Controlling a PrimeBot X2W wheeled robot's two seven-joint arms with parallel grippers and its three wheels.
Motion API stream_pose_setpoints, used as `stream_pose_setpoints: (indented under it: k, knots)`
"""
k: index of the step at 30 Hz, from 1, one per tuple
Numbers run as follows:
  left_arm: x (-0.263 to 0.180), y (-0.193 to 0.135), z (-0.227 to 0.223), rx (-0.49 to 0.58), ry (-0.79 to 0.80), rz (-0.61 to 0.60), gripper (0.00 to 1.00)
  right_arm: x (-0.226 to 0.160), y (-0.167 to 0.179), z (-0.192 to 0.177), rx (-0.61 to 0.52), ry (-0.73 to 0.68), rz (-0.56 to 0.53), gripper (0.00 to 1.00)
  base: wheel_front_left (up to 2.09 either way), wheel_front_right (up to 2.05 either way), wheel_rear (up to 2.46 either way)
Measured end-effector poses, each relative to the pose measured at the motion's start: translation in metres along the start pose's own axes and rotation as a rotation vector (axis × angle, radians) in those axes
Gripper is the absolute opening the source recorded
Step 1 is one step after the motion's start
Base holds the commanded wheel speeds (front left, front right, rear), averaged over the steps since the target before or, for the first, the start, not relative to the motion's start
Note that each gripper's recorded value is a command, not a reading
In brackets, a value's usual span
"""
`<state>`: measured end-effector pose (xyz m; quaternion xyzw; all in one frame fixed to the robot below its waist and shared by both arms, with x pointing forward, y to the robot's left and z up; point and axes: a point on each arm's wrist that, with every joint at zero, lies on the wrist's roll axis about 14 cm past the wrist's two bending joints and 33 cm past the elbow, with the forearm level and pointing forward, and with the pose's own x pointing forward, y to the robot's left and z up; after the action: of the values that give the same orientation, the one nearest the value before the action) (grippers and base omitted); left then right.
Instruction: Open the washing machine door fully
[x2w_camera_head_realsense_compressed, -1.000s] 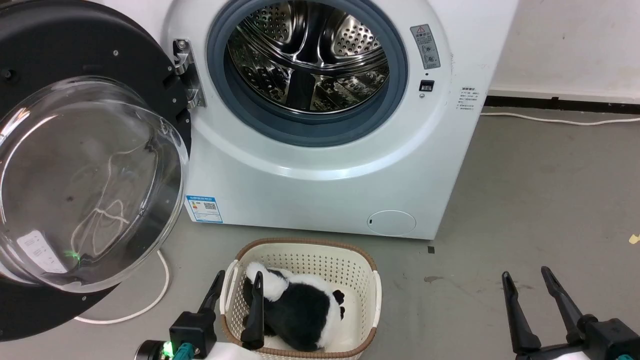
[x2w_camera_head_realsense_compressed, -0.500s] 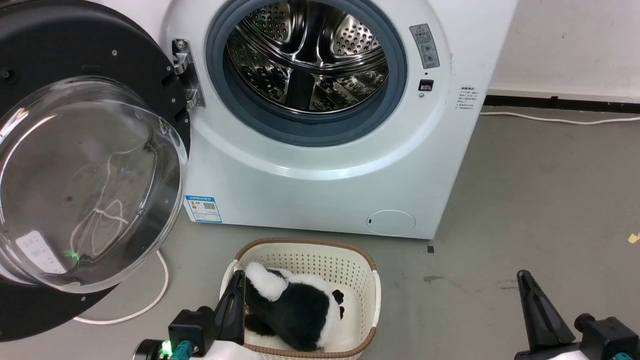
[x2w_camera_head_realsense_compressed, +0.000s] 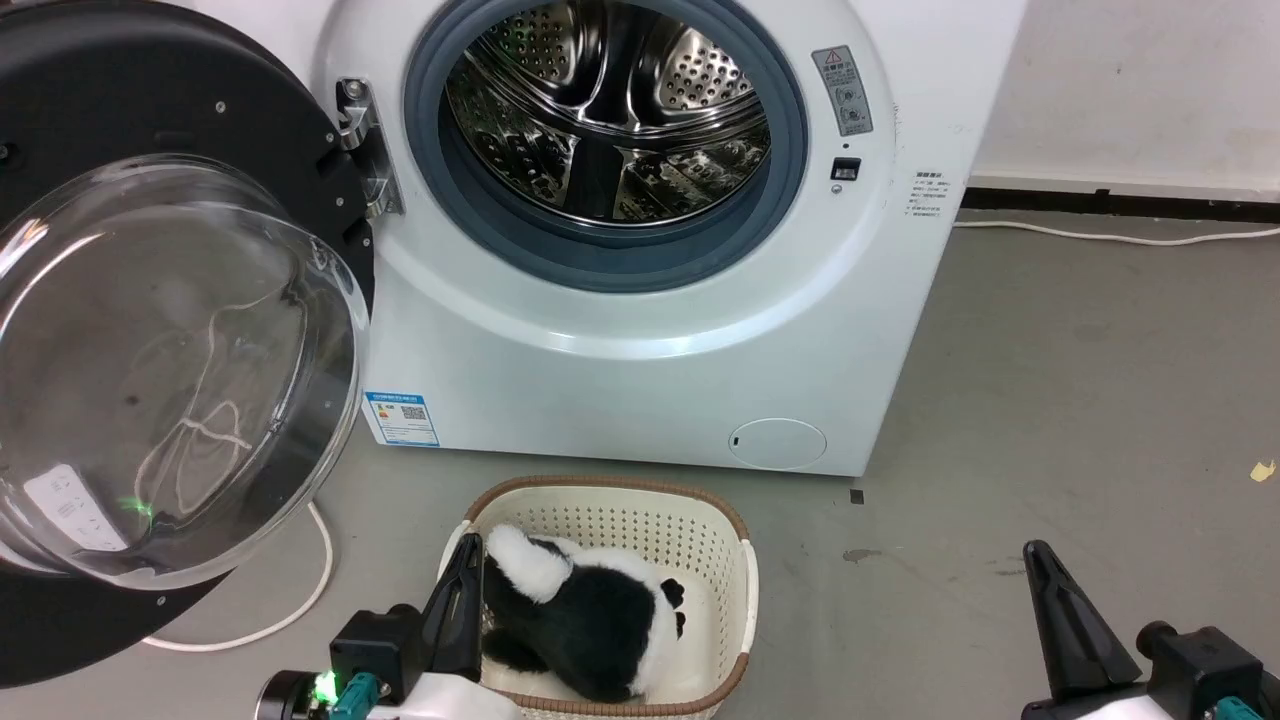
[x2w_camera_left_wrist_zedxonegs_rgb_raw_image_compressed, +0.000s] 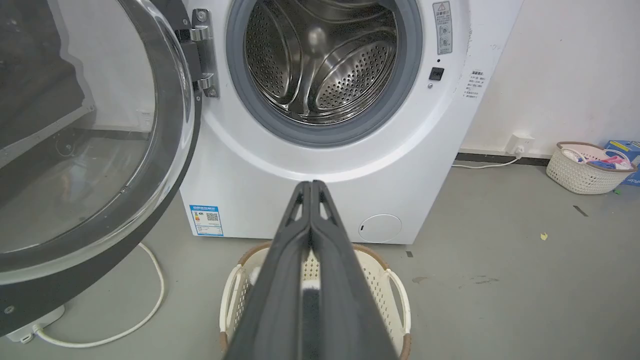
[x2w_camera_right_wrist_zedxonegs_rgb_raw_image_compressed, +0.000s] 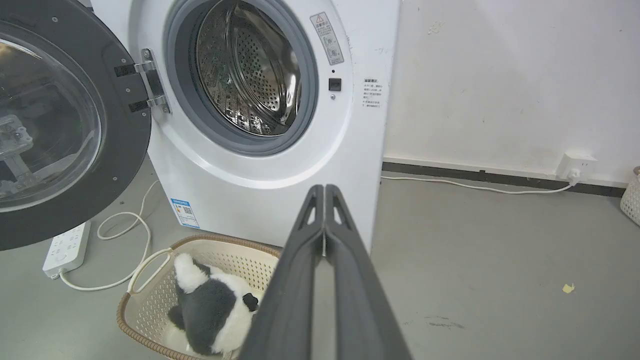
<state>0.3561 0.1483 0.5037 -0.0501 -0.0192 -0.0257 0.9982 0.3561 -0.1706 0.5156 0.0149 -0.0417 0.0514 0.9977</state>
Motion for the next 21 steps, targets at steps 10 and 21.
stream_pose_setpoints:
  k: [10, 21]
  knots:
    - [0.0020, 0.0033, 0.0021, 0.013, 0.005, 0.005, 0.00, 0.0011, 0.0005, -0.0003, -0.003, 0.013, 0.002, 0.00, 0.00, 0.00, 0.00]
    - [0.0041, 0.0047, 0.0051, 0.027, 0.008, 0.005, 0.00, 0.0038, 0.0014, 0.0017, -0.010, 0.019, 0.005, 0.00, 0.00, 0.00, 0.00]
